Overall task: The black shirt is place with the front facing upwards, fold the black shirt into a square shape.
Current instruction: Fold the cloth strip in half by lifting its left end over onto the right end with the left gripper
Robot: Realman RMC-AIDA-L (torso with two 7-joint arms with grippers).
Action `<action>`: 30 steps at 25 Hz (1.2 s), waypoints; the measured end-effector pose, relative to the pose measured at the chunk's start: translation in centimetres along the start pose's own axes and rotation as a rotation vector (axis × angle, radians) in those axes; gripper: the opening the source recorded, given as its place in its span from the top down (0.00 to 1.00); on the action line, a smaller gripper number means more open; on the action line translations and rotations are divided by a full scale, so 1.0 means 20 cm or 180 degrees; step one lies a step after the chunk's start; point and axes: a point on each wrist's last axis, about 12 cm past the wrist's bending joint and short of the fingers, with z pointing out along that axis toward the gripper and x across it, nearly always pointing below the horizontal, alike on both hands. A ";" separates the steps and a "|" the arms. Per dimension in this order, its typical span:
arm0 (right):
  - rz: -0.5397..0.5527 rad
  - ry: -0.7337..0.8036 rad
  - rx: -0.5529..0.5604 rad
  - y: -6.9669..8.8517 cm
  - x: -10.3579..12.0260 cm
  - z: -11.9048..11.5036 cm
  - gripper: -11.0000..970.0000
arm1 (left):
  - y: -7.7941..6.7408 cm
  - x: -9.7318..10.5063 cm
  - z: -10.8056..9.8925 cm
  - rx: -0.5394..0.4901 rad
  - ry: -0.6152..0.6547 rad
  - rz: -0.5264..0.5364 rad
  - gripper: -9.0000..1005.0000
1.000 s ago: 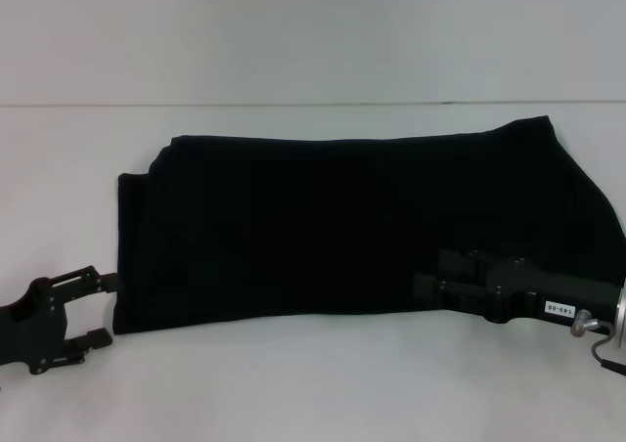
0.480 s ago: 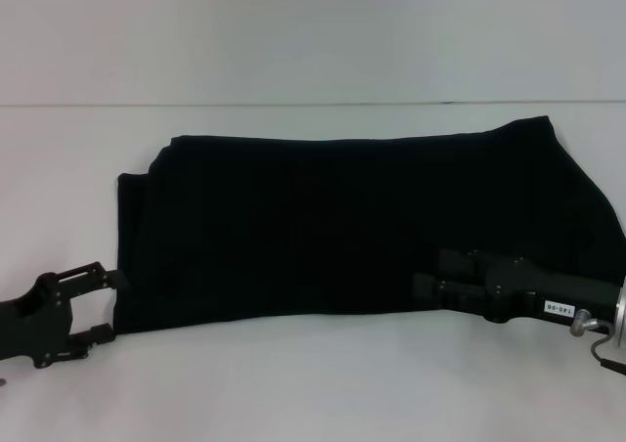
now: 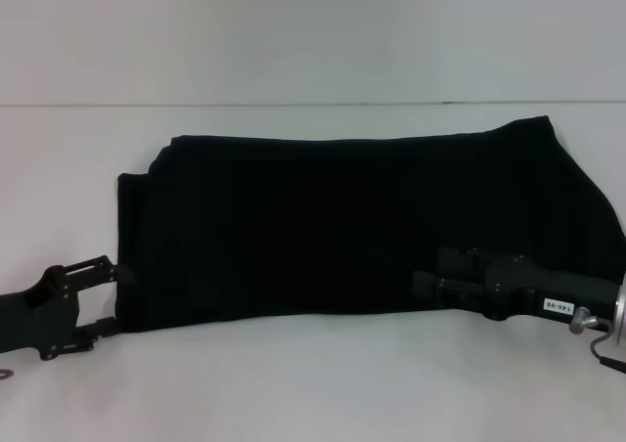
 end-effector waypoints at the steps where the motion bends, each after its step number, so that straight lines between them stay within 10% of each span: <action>1: -0.0003 0.0000 -0.0002 0.00 0.00 0.00 0.14 | 0.00 0.00 0.00 0.0002 0.0001 0.0006 0.16; 30: -0.0002 -0.0008 -0.0028 0.01 0.00 0.00 0.14 | -0.05 -0.01 0.04 -0.0028 0.0104 0.0021 0.16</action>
